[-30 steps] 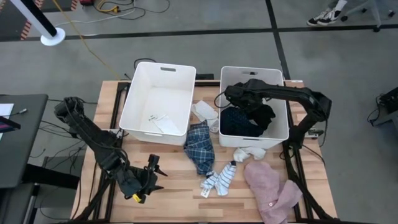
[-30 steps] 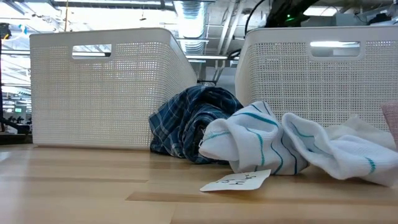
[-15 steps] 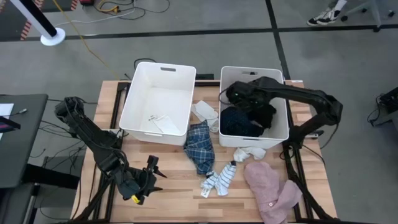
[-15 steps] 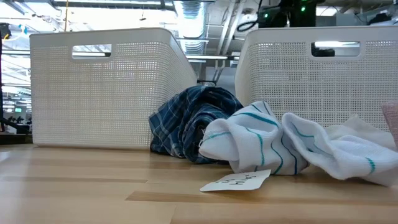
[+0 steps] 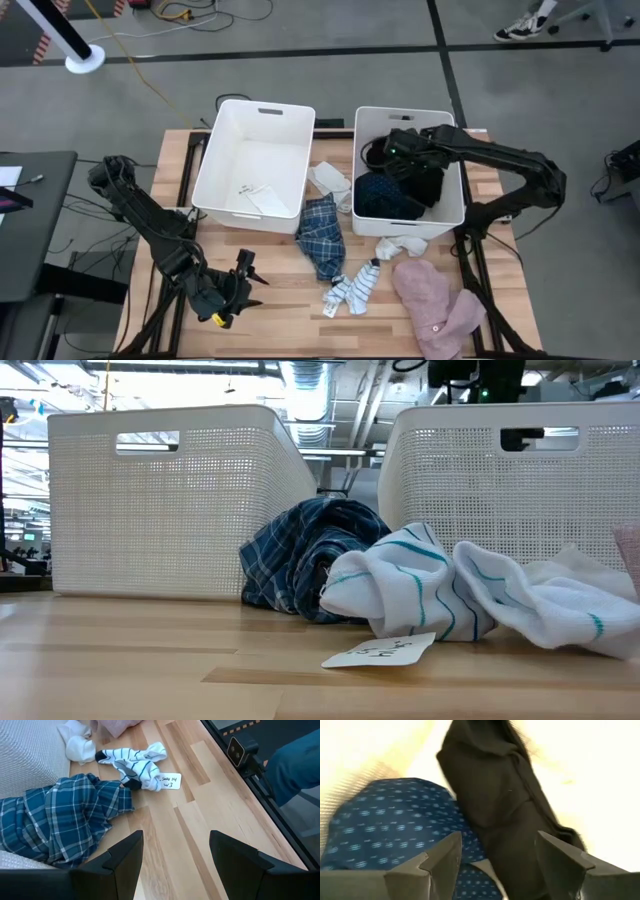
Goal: Sort clothes
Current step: Put the pink shirt into the right white laundry bin
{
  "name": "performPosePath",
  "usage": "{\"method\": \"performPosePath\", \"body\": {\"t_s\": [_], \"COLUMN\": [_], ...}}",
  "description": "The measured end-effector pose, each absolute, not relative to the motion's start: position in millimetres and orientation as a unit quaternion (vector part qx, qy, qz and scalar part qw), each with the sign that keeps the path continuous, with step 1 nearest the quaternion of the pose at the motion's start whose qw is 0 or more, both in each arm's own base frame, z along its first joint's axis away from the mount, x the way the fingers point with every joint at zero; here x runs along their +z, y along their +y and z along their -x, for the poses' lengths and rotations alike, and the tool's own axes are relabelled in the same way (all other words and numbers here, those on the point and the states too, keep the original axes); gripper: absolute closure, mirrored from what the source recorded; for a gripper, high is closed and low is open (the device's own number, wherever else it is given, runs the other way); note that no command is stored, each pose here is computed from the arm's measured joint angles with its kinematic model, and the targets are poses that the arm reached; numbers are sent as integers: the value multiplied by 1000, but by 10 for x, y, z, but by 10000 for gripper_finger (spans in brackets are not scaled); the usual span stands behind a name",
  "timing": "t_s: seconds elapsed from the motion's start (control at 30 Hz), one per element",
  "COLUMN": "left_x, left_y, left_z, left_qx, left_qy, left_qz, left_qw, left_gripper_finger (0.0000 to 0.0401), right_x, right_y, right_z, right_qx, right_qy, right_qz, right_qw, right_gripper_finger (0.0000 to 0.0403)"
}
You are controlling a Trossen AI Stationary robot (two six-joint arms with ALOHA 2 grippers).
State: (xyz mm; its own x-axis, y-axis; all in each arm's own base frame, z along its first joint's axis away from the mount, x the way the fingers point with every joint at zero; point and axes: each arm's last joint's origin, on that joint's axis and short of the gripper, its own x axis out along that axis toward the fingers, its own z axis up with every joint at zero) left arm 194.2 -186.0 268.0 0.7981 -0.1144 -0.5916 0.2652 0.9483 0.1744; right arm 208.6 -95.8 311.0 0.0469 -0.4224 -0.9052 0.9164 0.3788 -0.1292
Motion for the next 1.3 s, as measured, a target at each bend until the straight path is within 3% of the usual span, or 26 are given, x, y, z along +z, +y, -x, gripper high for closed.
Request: {"method": "performPosePath", "body": {"t_s": [0.43, 0.8, 1.3], "left_x": [2679, 2680, 2659], "left_y": [-1857, -1857, -1867], "left_z": [-1944, -1944, -1954], "left_qx": [-99, -96, -93], "left_qy": [302, 303, 306], "left_qz": [-123, -113, -109], "left_qw": [940, 941, 941], "left_gripper_finger": [177, 177, 177], "right_x": [3417, 3710, 3747], "right_y": [-675, -154, 663], "right_z": [-2051, -1953, -1854], "right_qx": [-434, -306, -125], "right_qy": [382, 307, 325], "right_qz": [-248, -228, -208], "right_qw": [777, 872, 914], "right_gripper_finger": [137, 137, 137]}}
